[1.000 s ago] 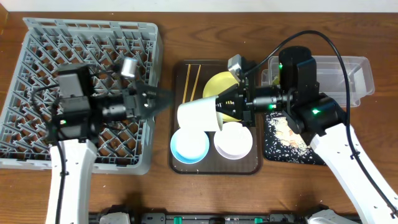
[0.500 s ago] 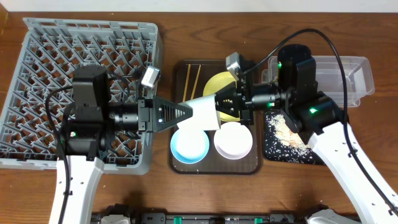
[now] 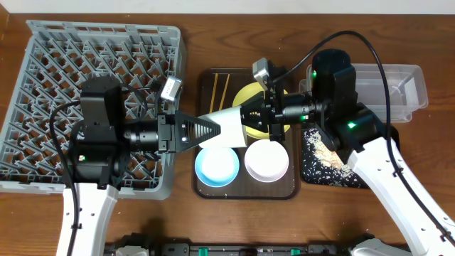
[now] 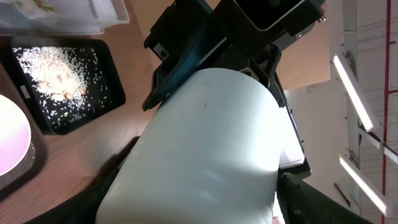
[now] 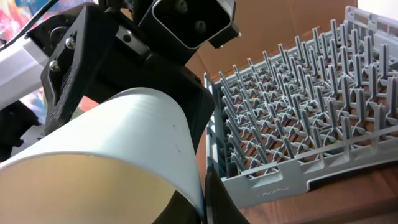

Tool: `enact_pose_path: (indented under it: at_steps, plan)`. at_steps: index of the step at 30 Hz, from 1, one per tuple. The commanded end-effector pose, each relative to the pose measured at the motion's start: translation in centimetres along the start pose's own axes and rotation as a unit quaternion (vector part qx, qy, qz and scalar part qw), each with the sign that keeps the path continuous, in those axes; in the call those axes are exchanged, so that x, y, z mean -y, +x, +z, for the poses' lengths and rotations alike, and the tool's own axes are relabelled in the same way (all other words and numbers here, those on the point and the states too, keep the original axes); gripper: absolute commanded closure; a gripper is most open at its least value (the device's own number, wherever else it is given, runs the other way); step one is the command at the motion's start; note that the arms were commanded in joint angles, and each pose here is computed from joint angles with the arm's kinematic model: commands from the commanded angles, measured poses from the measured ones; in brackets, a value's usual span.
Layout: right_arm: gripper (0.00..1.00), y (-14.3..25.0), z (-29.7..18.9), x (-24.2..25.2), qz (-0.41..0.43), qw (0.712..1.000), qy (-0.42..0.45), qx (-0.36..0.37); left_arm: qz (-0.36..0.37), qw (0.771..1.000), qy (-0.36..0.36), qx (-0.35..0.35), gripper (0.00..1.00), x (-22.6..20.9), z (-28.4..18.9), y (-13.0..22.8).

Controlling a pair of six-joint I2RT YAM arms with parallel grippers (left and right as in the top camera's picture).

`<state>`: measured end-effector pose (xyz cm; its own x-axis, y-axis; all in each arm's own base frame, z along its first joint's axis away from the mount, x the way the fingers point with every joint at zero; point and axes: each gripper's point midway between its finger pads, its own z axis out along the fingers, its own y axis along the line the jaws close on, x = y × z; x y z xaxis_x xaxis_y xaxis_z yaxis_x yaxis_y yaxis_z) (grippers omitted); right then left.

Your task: Sort waste into correct bins and load items into the dishwasher

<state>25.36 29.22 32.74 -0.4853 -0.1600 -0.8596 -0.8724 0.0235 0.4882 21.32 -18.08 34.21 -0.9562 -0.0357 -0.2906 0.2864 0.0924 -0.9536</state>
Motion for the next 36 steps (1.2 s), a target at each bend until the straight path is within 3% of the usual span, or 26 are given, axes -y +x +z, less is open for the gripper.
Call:
enact_pose_path:
  at_steps: [1, 9, 10, 13, 15, 20, 23, 26, 30, 33, 36]
  plan:
    - [0.99, -0.1, 0.5, 1.5, 0.010, 0.999, 0.034, 0.001, 0.023, 0.999, 0.027, -0.021, 0.23, 2.0, 0.0, 1.0]
    - [0.98, -0.2, 1.1, 0.9, -0.002, 1.000, 0.024, 0.002, 0.032, 0.999, 0.016, -0.012, 0.31, 1.7, 0.1, 0.7]
    - [0.94, -0.3, 1.1, 0.8, -0.004, 1.000, 0.023, 0.002, 0.034, 0.999, 0.012, -0.009, 0.33, 1.5, 0.1, 0.6]
    - [0.61, -0.5, 0.8, 1.3, -0.005, 0.999, 0.033, 0.007, 0.054, 0.999, -0.005, 0.004, 0.39, 1.0, 0.1, 0.1]
    - [0.48, -0.8, 0.0, 2.0, -0.003, 0.999, 0.045, 0.014, 0.083, 0.996, -0.021, 0.015, 0.39, 0.4, 0.0, -0.3]
    - [0.45, -1.7, -3.4, 4.5, 0.042, 0.994, 0.090, 0.042, 0.097, 0.988, -0.099, 0.061, 0.38, -2.2, -0.4, -1.9]
    - [0.45, -1.7, -5.7, 6.1, 0.075, 0.989, 0.119, 0.055, 0.080, 0.975, -0.182, 0.095, 0.38, -5.2, -1.5, -2.7]
    - [0.45, -1.1, -6.8, 6.7, 0.103, 0.985, 0.126, 0.054, 0.029, 0.944, -0.301, 0.132, 0.38, -9.6, -4.3, -2.8]
    - [0.45, 0.4, -6.8, 6.9, 0.125, 0.982, 0.135, 0.036, -0.036, 0.898, -0.404, 0.168, 0.38, -12.4, -8.4, -2.1]
    - [0.44, 1.4, -6.6, 7.4, 0.139, 0.978, 0.152, 0.024, -0.082, 0.843, -0.495, 0.196, 0.39, -13.7, -12.5, -1.1]
    - [0.44, 2.0, -6.5, 7.2, 0.141, 0.978, 0.151, 0.013, -0.127, 0.763, -0.595, 0.216, 0.40, -14.9, -17.4, 0.8]
